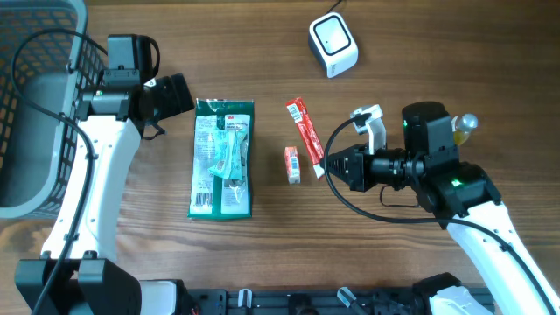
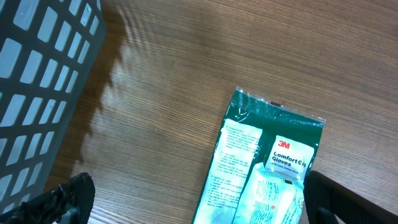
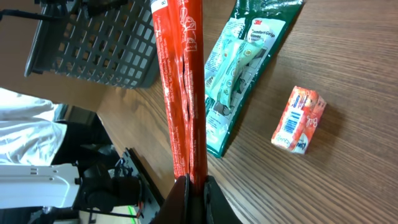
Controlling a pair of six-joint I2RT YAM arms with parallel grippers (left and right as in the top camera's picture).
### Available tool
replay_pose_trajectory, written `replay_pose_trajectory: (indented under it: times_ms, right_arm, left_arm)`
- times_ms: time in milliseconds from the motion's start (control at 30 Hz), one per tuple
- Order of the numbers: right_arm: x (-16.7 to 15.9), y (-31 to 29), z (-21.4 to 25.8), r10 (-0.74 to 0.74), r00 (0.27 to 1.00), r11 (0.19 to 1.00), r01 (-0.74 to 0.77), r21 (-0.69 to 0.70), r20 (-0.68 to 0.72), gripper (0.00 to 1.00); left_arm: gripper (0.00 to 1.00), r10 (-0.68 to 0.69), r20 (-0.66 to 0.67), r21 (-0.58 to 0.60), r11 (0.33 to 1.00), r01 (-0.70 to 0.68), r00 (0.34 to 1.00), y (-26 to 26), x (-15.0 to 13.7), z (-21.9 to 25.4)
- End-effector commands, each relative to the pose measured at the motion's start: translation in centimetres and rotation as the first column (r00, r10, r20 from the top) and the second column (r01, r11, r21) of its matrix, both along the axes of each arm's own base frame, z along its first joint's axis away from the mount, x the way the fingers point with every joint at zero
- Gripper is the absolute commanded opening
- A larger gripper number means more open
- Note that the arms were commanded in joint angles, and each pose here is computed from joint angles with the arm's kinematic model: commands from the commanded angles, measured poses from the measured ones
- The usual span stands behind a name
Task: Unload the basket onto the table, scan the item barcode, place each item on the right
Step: 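Carry the red stick pack up to the white scanner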
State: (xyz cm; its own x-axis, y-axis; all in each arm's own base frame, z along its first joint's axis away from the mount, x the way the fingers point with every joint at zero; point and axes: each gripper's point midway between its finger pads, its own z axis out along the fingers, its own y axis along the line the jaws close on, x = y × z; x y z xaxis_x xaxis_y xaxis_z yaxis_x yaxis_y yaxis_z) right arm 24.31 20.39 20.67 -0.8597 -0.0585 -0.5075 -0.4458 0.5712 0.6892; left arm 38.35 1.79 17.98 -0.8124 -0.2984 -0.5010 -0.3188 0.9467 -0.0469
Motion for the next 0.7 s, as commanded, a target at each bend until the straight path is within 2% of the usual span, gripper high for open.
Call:
replay_pose_trajectory:
  times_ms: [0,100,367,500,667]
  right_arm:
    - [0.5,0.1,2.1,-0.032,0.999,0.999,0.032,0.025,-0.006,0.04]
    - [1.1,-0.4,3.1,-0.059,0.998,0.998,0.058,-0.019,-0.013,0.04]
    - [6.3,-3.7,5.8,-0.137,0.988,0.922,0.154,-0.354,0.072,0.04]
    - [10.9,-5.5,4.9,-0.139,0.97,0.833,0.222,-0.507,0.197,0.04]
    - [16.8,-9.6,3.0,-0.248,0.898,0.629,0.435,-0.644,0.364,0.04]
  left_arm:
    - [1.0,0.016,0.006,0.0,1.0,-0.016,1.0,0.3,0.2,0.2]
    - [1.0,0.016,0.006,0.0,1.0,-0.016,1.0,0.3,0.2,0.2]
    - [1.0,0.016,0.006,0.0,1.0,-0.016,1.0,0.3,0.2,0.2]
    - [1.0,0.016,0.007,0.0,1.0,-0.016,1.0,0.3,0.2,0.2]
    - [1.0,0.016,0.006,0.0,1.0,-0.016,1.0,0.3,0.2,0.2]
